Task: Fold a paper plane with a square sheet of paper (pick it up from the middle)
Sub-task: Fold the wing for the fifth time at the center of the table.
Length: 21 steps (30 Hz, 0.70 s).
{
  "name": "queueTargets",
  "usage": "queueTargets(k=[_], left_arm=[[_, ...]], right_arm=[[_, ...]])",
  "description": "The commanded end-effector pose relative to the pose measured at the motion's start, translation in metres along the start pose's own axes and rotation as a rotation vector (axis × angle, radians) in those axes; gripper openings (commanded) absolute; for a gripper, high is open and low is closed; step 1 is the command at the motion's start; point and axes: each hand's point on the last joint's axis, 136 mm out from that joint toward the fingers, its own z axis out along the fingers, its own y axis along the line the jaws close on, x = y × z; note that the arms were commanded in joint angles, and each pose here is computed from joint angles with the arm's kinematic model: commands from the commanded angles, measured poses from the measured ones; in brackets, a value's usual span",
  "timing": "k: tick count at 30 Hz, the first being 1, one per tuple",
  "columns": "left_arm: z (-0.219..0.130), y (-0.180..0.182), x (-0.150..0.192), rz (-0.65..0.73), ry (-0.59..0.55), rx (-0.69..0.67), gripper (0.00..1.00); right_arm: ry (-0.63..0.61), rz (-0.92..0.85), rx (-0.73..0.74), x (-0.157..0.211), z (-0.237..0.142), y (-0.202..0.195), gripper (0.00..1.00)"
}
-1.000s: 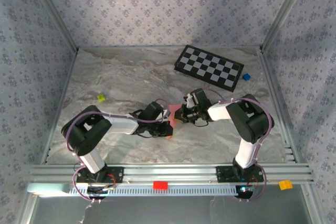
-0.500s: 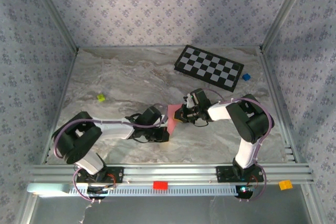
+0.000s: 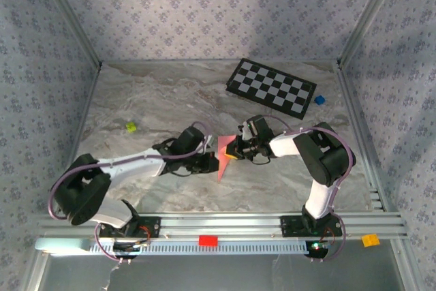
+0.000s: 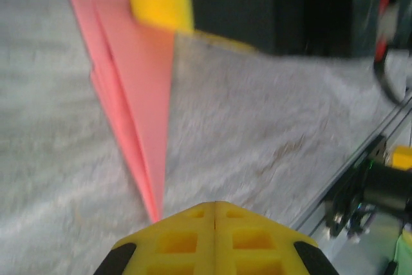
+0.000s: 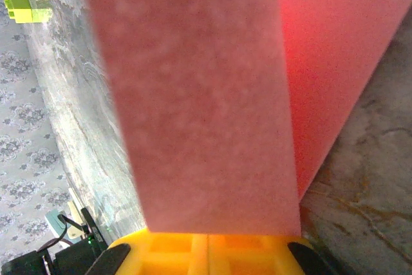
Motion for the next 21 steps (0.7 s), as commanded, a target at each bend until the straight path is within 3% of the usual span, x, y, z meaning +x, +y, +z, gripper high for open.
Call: queueTargets(k=[1, 11, 21], left_arm=[[0.012, -0.013, -0.021, 0.0, -0.008, 0.029, 0.01], [0.053, 0.011, -0.037, -0.033, 0.022, -0.077, 0.0], [0.062, 0.072, 0.0, -0.093, 0.087, -0.242, 0.0]], right_arm=[[-0.002, 0.099, 0.178, 0.011, 0.006, -0.051, 0.07], [-0.005, 0.105, 0.167, 0.012, 0.007, -0.05, 0.07], [-0.02, 0.091, 0.137, 0.006, 0.003, -0.038, 0.08]])
